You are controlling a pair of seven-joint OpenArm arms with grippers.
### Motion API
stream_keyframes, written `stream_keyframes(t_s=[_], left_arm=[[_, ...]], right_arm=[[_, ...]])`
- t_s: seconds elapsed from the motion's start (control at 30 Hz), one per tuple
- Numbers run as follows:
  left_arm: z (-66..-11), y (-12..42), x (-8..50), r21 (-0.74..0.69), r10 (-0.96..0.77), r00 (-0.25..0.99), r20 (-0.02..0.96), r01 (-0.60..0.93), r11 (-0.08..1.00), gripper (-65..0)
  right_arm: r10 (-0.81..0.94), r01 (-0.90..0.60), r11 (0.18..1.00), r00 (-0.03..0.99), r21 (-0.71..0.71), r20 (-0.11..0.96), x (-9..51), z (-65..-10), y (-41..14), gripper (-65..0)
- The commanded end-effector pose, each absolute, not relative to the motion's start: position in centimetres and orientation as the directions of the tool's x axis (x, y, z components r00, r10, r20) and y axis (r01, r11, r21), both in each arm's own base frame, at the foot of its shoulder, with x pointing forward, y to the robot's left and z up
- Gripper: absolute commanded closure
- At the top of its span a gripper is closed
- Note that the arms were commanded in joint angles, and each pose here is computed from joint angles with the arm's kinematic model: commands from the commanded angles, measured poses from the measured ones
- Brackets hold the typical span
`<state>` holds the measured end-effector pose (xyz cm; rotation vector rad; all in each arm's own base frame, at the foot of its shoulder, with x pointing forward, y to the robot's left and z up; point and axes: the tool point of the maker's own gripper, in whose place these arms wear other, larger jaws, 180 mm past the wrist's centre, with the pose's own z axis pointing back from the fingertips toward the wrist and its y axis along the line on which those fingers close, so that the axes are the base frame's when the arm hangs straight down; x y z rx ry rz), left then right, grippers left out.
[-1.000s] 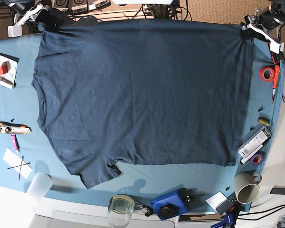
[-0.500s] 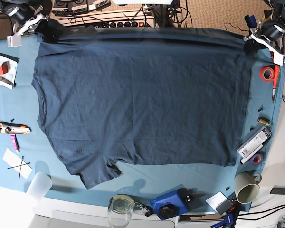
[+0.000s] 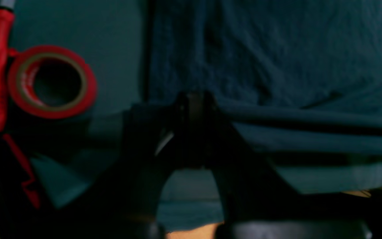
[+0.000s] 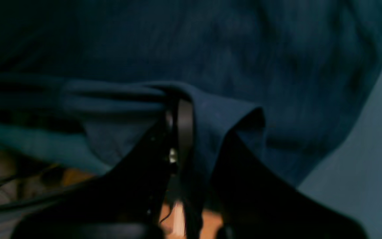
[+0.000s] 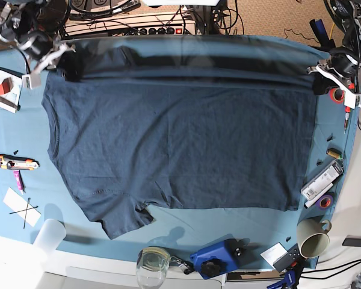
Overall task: Fold the T-shirt properly
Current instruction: 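Regrasp the shirt's side edges below the sleeves with both grippers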
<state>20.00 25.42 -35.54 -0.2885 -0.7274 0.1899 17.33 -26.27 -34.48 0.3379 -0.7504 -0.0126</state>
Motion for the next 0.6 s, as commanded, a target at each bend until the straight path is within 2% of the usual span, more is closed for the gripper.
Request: stream_keyframes(t_s=[0.0,0.13,0.33,0.57], left_arm=[[-34.2,26.3,21.3,-0.3,0.257,0.688,0.678,-0.06,0.952,0.0],[-34.9,25.2,22.8,-0.313,0.239,0.694,0.679,-0.021,0.95,0.0],[-34.9,24.5,25.6,-0.218,0.142,0.699,0.701,0.02,0.976,0.0],[-34.4,25.1,27.2,-0.128,0.075,0.692,0.718,0.025,0.991,0.0]], right_arm=[[-0.11,-0.124,0.954,0.703,0.273,0.703,18.3,-33.4,-26.8,0.0],[-0.067,-0.139,0.965,0.687,0.221,0.723,20.0,-33.3,-26.8,0.0],[-0.044,-0.136,0.975,0.657,0.176,0.753,22.5,-33.4,-27.3,0.0],[-0.131,-0.089,0.964,0.66,0.25,0.74,25.0,-34.9,-28.1,0.0]])
